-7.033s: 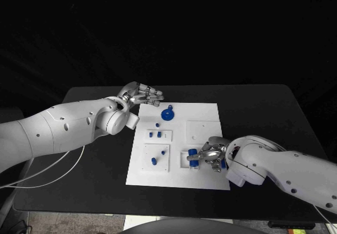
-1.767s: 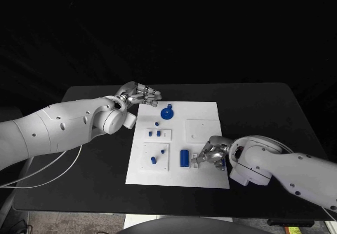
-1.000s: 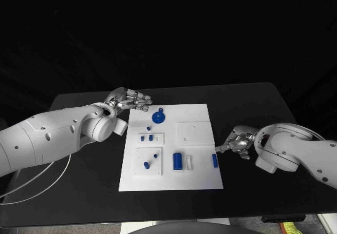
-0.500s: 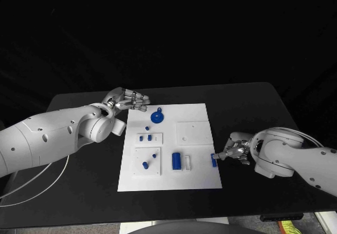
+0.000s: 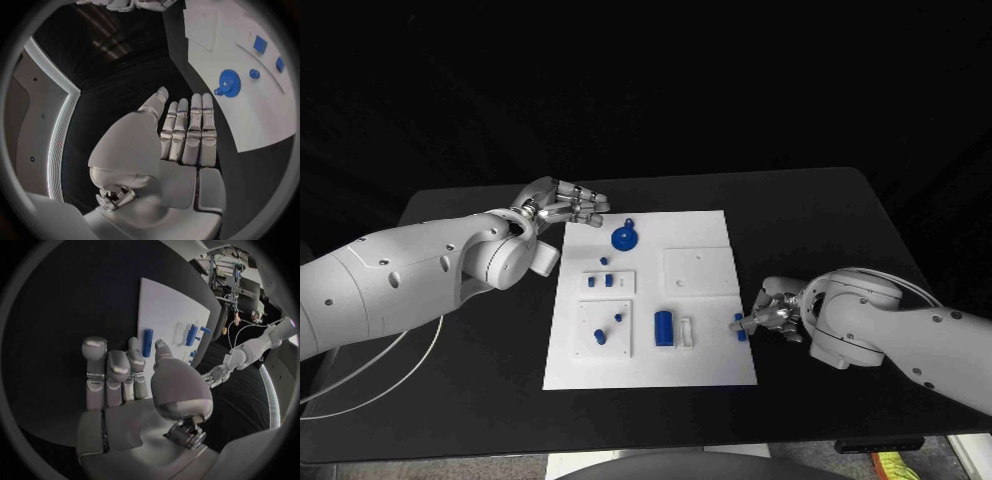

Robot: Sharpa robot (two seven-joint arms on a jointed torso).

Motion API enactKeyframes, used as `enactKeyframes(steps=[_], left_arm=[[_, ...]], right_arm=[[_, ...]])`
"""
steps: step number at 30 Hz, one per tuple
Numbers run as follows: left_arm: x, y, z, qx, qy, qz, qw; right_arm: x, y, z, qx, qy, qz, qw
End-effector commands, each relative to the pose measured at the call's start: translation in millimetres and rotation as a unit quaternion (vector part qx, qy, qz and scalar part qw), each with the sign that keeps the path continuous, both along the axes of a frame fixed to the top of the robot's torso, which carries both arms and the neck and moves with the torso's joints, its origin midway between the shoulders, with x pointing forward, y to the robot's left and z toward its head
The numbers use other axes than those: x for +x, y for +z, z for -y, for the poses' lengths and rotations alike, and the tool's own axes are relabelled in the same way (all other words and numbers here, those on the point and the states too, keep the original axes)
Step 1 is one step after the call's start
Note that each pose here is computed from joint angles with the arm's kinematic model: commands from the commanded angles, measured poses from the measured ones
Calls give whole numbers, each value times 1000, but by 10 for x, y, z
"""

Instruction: Assemble the parts on the task board

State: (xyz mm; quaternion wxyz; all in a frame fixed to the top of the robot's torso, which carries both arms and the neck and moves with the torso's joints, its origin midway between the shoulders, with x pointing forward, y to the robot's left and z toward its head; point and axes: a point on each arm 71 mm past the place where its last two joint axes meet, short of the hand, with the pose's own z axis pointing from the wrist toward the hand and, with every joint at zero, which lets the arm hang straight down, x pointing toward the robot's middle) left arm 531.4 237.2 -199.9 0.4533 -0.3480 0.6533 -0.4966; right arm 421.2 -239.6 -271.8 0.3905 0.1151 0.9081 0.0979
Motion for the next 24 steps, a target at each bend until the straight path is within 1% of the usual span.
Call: enactKeyframes(steps=[1, 10, 15, 20, 24], left_arm=[[-6, 7, 26, -4, -10, 0, 1000], [-5, 5, 22, -4, -10, -1, 1000], [-5, 5, 17, -4, -9, -1, 1000], [-5, 4, 9, -3, -9, -2, 1000], [-5, 3, 4, -3, -8, -2, 1000]], right_arm=[[-25, -69, -16, -9, 3, -5, 1000], [-26, -110, -47, -9, 0, -2, 1000], [-24, -111, -31, -2, -7, 1, 1000], [-30, -111, 8, 12, -18, -2, 1000], [-33, -85, 58, 21, -27, -4, 999]])
